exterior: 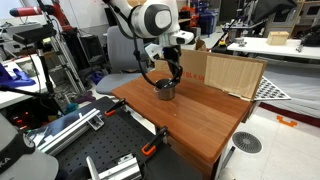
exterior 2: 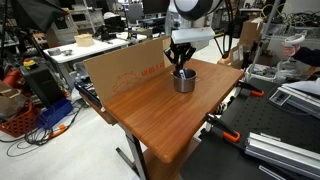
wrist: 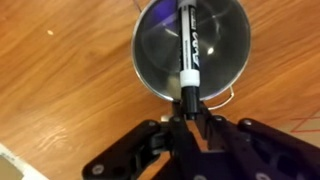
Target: Remove the marker from the silver pot and put on the table
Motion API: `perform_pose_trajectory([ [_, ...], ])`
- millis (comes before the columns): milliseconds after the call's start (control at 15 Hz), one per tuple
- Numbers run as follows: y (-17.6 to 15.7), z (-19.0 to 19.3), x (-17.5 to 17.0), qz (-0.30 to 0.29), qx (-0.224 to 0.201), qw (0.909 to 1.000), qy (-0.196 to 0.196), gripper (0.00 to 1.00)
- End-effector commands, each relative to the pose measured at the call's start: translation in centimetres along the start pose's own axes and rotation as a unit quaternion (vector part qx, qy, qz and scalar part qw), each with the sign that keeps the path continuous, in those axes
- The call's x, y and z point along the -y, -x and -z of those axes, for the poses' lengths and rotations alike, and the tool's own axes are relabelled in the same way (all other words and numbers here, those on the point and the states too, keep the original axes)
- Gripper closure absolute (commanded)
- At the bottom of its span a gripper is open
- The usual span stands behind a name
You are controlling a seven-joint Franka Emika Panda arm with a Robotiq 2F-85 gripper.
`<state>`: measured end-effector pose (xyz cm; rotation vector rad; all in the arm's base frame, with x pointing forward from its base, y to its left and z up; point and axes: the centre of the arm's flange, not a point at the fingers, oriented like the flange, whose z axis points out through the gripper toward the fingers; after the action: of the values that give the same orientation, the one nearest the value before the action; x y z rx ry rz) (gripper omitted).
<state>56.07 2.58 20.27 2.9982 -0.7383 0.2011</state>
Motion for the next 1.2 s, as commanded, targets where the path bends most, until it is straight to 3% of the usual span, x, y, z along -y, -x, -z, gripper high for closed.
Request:
perform_pose_trajectory([
  [0,0.2,0.1,0.4,-0.006,-0.003,0.9999,0.009,0.95],
  [600,-1.4,5.3,0.2,-0.037,-0.008,0.9993,0.005,0.95],
  [1133,-5.2,7.4,-4.7,-0.075,0.04,0.9961,0.025,0.95],
])
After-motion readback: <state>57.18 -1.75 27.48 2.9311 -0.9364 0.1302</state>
